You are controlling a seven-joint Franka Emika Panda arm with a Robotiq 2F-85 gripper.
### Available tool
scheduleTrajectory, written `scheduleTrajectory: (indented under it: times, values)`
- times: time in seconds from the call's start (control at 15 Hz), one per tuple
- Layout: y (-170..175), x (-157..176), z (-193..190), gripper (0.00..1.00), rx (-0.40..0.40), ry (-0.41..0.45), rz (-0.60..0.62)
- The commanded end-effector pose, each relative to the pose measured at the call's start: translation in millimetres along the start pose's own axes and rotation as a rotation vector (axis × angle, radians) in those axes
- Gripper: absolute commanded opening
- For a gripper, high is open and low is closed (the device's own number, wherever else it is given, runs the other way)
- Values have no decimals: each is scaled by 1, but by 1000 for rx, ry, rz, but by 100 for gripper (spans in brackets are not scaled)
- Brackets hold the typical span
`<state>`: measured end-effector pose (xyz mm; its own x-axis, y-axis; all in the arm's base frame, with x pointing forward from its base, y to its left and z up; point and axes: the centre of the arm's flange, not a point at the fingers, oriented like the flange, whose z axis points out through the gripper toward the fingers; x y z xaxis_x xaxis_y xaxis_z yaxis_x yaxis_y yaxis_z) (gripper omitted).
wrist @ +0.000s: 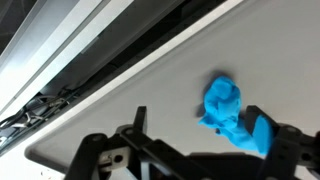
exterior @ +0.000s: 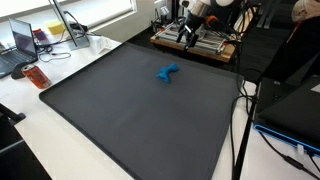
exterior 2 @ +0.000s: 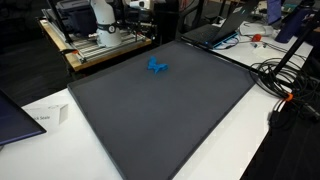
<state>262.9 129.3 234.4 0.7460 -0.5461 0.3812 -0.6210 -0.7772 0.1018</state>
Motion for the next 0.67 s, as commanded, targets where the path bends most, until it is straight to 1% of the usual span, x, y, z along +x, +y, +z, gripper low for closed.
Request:
scheduleTrajectory:
  times: [0.0,0.27,0.47,0.6]
  values:
    - [-24,37,-66,100,18,17,-33]
    - [-45,71,-97,100,23,-15,-61]
    - [-54,105,-111,100,20,-66,-78]
    - [-57,135,-114,100,44,-69,-77]
